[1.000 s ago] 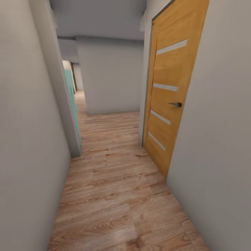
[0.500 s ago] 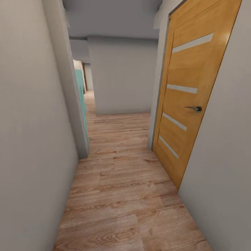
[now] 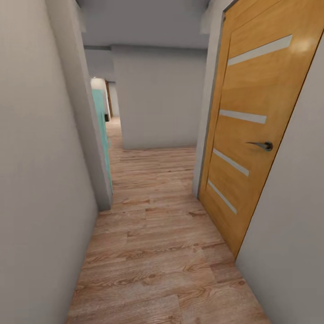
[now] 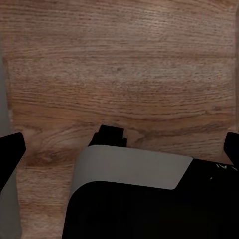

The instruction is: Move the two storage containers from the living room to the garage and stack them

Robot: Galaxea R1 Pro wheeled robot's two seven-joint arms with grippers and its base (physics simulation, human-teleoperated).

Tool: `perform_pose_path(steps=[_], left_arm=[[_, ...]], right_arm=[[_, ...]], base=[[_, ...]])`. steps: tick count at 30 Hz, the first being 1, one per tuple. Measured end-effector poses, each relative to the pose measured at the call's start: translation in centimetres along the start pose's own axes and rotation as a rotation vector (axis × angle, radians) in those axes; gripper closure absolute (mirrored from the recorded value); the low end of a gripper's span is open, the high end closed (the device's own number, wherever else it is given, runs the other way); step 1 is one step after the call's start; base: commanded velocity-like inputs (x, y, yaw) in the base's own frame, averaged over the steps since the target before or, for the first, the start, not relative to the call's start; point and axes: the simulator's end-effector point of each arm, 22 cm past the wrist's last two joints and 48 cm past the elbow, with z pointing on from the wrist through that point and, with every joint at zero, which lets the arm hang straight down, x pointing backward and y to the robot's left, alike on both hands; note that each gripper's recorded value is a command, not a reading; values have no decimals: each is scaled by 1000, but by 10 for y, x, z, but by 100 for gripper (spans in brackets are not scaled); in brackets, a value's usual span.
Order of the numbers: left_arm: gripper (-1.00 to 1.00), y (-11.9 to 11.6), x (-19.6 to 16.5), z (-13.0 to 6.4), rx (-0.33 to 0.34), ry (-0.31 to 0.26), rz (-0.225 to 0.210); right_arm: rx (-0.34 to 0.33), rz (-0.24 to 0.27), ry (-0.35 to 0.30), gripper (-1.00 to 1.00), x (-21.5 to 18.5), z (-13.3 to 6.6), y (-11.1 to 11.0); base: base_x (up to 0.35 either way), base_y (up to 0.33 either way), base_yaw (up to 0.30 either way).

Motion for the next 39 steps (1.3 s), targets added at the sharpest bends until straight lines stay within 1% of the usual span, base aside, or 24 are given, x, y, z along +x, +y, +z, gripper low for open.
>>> perform_pose_path(steps=[21, 22, 24, 29, 35, 39], left_arm=[[-100, -4, 3, 0, 8, 6, 2], [-100, -12, 7, -1, 54, 12, 1], [-100, -16, 19, -2, 79, 26, 1], [-100, -17, 25, -2, 89, 33, 1], [-100, -17, 26, -2, 90, 34, 1], [-100, -17, 26, -2, 90, 34, 1]], right_arm=[[-2, 3, -3, -100, -1, 0, 2], [-4, 7, -1, -100, 0, -1, 3], [-7, 8, -1, -100, 0, -1, 5], [-5, 9, 0, -100, 0, -1, 4], [-13, 9, 2, -100, 0, -2, 10], [-11, 7, 1, -100, 0, -1, 8]], base=[[320, 0, 0], [321, 0, 0], [321, 0, 0], [321, 0, 0], [321, 0, 5], [321, 0, 170]])
